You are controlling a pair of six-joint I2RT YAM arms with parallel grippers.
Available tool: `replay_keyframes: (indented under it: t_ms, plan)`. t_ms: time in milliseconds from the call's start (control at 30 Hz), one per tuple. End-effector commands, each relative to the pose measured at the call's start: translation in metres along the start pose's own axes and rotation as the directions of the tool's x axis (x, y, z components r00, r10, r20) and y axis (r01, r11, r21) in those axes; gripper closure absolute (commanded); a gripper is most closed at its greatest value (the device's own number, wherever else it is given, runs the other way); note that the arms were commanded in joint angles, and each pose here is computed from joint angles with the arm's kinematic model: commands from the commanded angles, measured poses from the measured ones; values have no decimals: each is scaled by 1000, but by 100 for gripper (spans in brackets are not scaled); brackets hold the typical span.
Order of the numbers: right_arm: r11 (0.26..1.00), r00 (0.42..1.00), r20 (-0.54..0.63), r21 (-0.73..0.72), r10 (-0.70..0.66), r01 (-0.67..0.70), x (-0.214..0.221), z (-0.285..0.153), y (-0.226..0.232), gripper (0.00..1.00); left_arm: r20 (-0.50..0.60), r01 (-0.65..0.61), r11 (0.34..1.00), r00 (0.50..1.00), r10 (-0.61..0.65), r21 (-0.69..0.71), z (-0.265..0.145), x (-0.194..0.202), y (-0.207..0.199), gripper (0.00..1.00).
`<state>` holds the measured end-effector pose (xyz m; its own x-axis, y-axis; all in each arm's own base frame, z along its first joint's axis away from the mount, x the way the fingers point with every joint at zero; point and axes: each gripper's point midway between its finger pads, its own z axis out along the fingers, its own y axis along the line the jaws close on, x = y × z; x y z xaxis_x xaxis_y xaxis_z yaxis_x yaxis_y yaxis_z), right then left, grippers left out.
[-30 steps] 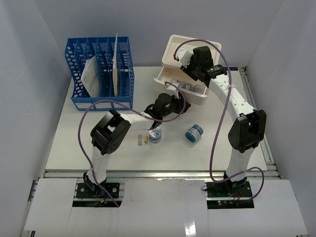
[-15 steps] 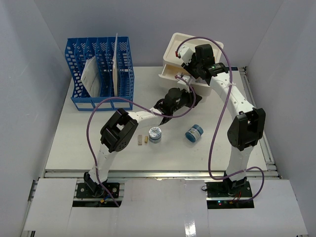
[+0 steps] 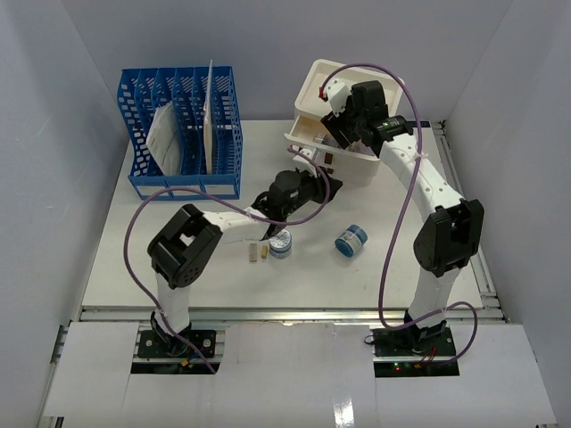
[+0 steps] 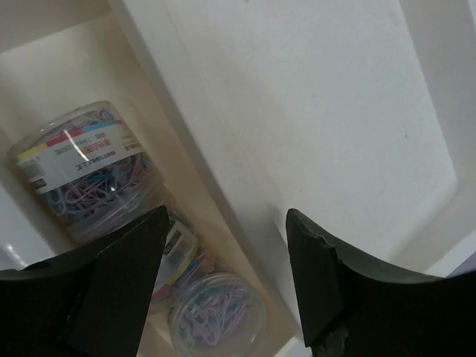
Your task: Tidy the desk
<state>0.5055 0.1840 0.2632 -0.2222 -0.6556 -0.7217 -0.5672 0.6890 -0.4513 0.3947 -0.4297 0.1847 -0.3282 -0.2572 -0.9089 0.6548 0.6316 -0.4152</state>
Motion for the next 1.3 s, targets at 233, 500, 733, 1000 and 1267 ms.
replay_keyframes:
  t_ms: [233, 500, 733, 1000, 1267]
  plan:
    - [995, 979, 182, -53, 96, -88, -48, -50, 6, 26, 51, 4, 998, 999, -1, -62, 6, -70, 35, 56]
    - [984, 931, 318, -66, 181, -168, -65, -89, 8, 28, 121, 47, 997, 992, -39, -67, 44, -87, 50, 57]
    - [981, 921, 337, -46, 195, -190, -53, -96, 13, 29, 209, 130, 990, 971, -118, -44, 66, -104, 50, 59]
    - [976, 948, 255, 56, 188, -208, -32, -47, -13, 29, 220, 159, 987, 964, -148, -34, 46, -96, 49, 58]
    - [978, 960, 239, 108, 148, -177, -37, 6, -39, 32, 197, 135, 990, 973, -124, -43, 31, -86, 55, 57]
